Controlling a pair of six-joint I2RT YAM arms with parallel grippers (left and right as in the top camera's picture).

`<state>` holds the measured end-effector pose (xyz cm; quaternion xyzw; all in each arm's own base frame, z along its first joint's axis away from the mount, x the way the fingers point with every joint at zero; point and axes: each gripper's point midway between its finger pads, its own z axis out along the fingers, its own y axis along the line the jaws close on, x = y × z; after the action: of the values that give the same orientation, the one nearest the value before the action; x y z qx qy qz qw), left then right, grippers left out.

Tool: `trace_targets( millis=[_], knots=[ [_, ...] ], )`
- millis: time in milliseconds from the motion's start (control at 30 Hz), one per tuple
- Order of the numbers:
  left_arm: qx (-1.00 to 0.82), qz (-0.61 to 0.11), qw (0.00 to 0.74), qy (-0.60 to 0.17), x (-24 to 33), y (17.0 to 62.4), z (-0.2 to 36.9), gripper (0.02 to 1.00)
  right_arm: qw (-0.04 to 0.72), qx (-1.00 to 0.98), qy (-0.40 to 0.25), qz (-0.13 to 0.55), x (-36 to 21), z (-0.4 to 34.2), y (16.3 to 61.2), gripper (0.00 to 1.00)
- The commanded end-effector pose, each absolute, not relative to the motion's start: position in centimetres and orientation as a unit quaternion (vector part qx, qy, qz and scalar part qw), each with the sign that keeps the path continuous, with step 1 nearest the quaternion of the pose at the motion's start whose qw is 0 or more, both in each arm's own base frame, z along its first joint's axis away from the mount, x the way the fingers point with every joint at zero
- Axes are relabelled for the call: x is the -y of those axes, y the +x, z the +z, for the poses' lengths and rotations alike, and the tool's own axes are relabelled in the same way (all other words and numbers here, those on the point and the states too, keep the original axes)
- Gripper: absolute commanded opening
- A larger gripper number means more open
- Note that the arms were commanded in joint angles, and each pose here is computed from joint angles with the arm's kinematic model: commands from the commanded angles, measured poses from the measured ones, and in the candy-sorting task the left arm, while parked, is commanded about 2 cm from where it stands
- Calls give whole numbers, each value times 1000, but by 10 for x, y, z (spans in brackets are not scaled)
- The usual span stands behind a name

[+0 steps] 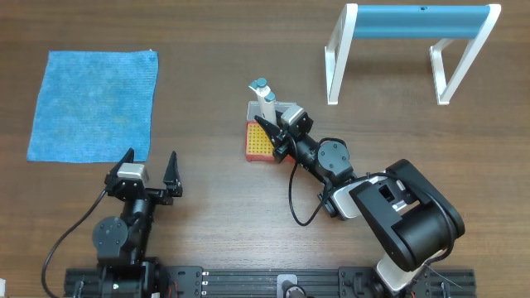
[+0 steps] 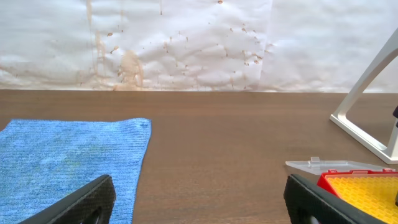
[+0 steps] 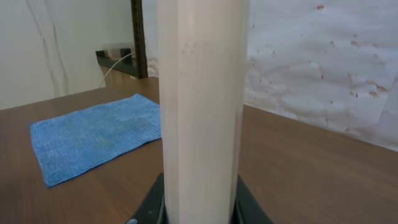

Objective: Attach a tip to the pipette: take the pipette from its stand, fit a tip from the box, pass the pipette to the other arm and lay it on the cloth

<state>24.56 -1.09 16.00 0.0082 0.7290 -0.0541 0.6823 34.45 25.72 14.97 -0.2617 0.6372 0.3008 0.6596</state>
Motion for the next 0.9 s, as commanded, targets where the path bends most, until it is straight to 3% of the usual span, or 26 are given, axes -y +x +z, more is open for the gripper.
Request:
trace_targets(
  millis=[33, 900],
  knots=[
    [-729, -63, 681, 8, 13, 245, 159, 879, 656, -638, -267, 302, -258, 145, 342, 75],
    [-729, -63, 681, 8, 13, 245, 159, 882, 644, -651, -272, 295, -257, 130, 341, 75]
  ],
)
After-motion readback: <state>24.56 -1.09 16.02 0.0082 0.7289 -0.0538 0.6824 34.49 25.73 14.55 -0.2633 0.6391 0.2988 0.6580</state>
